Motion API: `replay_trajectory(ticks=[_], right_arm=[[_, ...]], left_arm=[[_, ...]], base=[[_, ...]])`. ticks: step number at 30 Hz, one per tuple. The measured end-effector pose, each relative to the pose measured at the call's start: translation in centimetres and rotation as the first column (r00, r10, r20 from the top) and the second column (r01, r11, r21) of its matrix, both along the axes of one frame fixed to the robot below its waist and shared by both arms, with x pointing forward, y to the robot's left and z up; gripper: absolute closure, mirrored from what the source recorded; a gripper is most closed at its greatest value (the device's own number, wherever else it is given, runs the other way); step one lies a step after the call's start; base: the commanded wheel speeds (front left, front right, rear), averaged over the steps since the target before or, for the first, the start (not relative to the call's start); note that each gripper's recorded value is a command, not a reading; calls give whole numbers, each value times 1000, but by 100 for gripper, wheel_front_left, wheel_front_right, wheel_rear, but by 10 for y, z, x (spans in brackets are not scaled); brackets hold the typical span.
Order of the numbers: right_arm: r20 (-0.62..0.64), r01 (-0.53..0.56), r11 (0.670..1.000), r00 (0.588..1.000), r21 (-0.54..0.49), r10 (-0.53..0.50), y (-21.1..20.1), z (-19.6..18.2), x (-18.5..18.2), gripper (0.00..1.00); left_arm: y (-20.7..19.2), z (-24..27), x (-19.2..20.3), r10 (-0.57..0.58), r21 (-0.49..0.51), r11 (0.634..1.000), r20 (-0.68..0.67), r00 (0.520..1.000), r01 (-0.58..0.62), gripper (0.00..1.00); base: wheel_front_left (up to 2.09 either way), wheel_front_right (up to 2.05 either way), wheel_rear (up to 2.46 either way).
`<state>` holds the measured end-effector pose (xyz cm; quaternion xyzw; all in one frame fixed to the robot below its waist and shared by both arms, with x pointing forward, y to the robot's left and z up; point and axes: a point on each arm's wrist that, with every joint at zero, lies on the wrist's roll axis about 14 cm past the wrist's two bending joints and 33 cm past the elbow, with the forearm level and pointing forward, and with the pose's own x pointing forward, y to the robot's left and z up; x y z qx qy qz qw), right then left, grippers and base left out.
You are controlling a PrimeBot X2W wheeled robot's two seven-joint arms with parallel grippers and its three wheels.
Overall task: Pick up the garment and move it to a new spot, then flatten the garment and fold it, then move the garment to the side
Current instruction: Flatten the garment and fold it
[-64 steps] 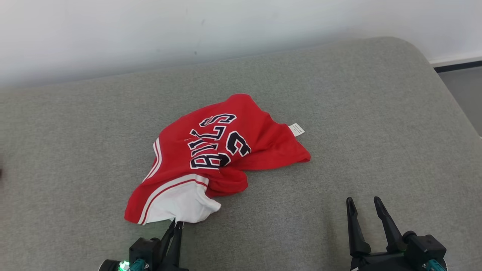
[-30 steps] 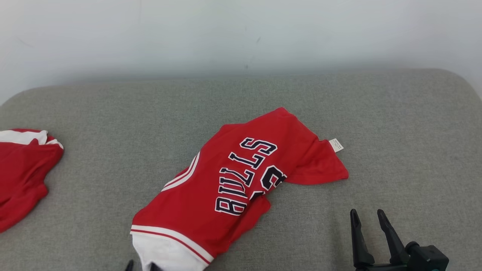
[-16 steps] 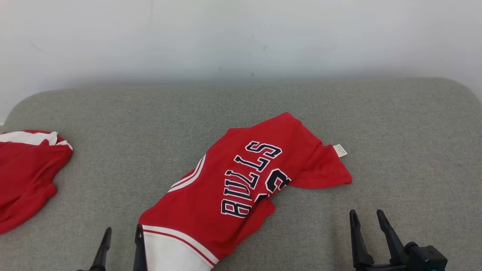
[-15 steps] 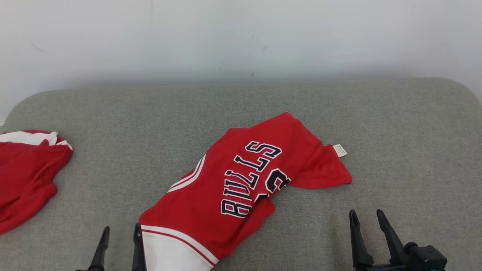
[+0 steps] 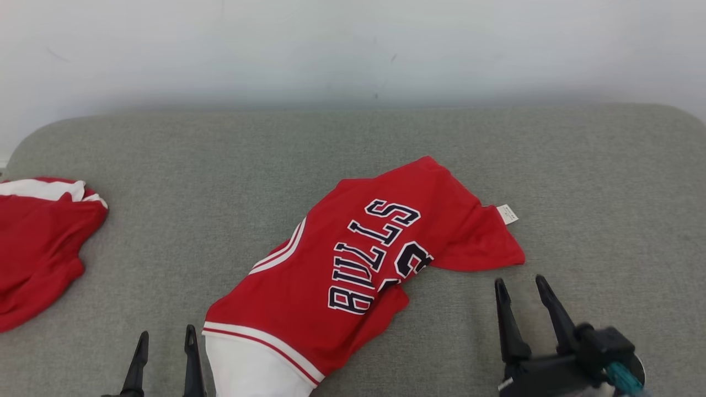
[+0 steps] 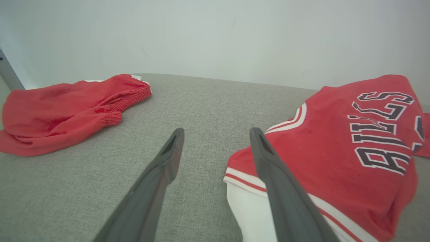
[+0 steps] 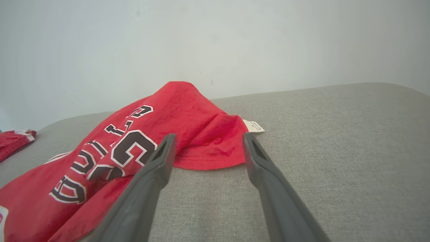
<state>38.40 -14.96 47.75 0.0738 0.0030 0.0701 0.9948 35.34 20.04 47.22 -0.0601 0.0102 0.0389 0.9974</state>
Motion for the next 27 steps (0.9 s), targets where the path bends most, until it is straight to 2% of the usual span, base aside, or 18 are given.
replay_trajectory(ticks=[13, 22, 23, 25, 27], right_arm=[[-8, -127, 988, 992, -92, 127, 32, -1, 79, 0], [-155, -217, 976, 965, -30, 210, 72, -41, 106, 0], [-165, -229, 973, 961, -23, 222, 78, -43, 109, 11], [-199, -258, 966, 948, -27, 247, 88, -52, 111, 100], [-234, -269, 963, 938, -22, 257, 93, -61, 111, 100]], left_arm=[[5, -9, 3, 38, -20, 999, -31, 999, -39, 0], [12, -12, -1, 69, -23, 997, -47, 997, -70, 0], [13, -12, -1, 71, -23, 997, -47, 996, -72, 0], [13, -14, -3, 75, -24, 997, -55, 996, -76, 0], [15, -16, -4, 86, -22, 996, -63, 994, -87, 0]], base=[[0, 0, 0], [0, 0, 0], [0, 0, 0], [0, 0, 0], [0, 0, 0]])
